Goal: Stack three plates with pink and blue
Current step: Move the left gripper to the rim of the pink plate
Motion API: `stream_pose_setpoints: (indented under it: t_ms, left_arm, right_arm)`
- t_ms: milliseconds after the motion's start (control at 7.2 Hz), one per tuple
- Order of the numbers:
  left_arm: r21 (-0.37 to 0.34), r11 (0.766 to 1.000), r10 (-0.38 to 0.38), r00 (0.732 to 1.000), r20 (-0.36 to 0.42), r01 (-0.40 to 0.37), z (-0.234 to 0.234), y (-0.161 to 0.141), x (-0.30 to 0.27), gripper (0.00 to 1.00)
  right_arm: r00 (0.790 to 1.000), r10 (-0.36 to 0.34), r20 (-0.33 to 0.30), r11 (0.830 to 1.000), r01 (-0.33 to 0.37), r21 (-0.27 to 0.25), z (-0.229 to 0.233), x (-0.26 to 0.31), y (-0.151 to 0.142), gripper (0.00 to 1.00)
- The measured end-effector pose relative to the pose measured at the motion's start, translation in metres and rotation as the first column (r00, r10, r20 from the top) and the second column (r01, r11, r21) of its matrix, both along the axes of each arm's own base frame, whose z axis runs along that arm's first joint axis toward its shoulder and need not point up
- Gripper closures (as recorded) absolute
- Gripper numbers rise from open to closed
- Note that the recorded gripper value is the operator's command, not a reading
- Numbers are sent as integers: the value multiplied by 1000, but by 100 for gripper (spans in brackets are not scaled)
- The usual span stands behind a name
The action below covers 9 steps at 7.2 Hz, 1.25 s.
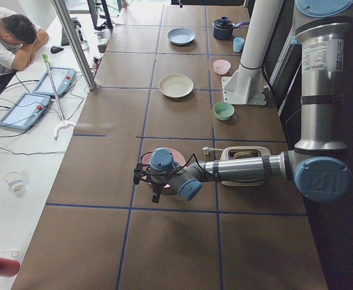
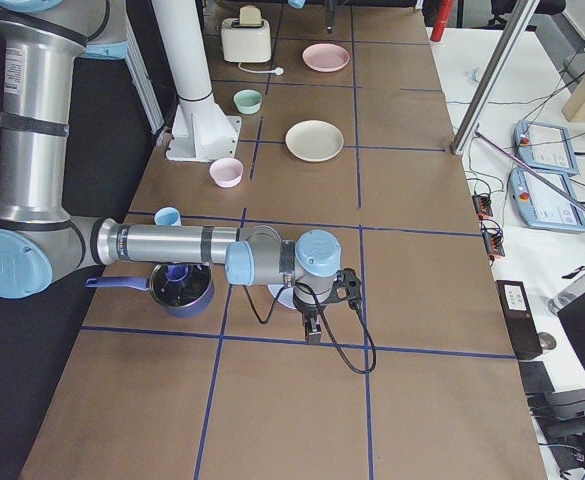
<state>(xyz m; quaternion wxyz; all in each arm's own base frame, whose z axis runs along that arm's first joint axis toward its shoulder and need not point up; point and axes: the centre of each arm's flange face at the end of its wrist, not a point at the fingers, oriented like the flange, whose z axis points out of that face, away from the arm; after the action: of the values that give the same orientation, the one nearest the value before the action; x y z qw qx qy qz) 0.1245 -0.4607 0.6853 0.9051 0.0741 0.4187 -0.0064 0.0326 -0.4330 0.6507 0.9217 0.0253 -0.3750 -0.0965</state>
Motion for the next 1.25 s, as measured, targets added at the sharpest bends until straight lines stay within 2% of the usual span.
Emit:
stream_pose_setpoints:
  t_ms: [139, 278, 417, 1111, 1250]
  left_arm:
    - [-21, 1000, -1, 1000, -3, 0, 3, 3, 12, 40]
    - [-40, 999, -8, 1000, -7, 7, 4, 4, 18, 66]
    - [-64, 998, -22, 1000, -12, 21, 3, 4, 22, 76]
    - [-91, 995, -31, 999, -24, 29, 0, 4, 29, 76]
    - [-91, 995, -30, 999, -25, 27, 0, 4, 29, 83]
  right_arm:
    - [1000, 0, 0, 1000, 0, 0, 0, 0, 0, 0]
    - [1000, 0, 0, 1000, 0, -1, 0, 0, 0, 0]
    - [1000, 0, 0, 1000, 0, -1, 1, 0, 0, 0]
    - [1000, -1, 0, 1000, 1, -4, 2, 0, 2, 0]
    - [1000, -1, 0, 1000, 1, -4, 2, 0, 2, 0]
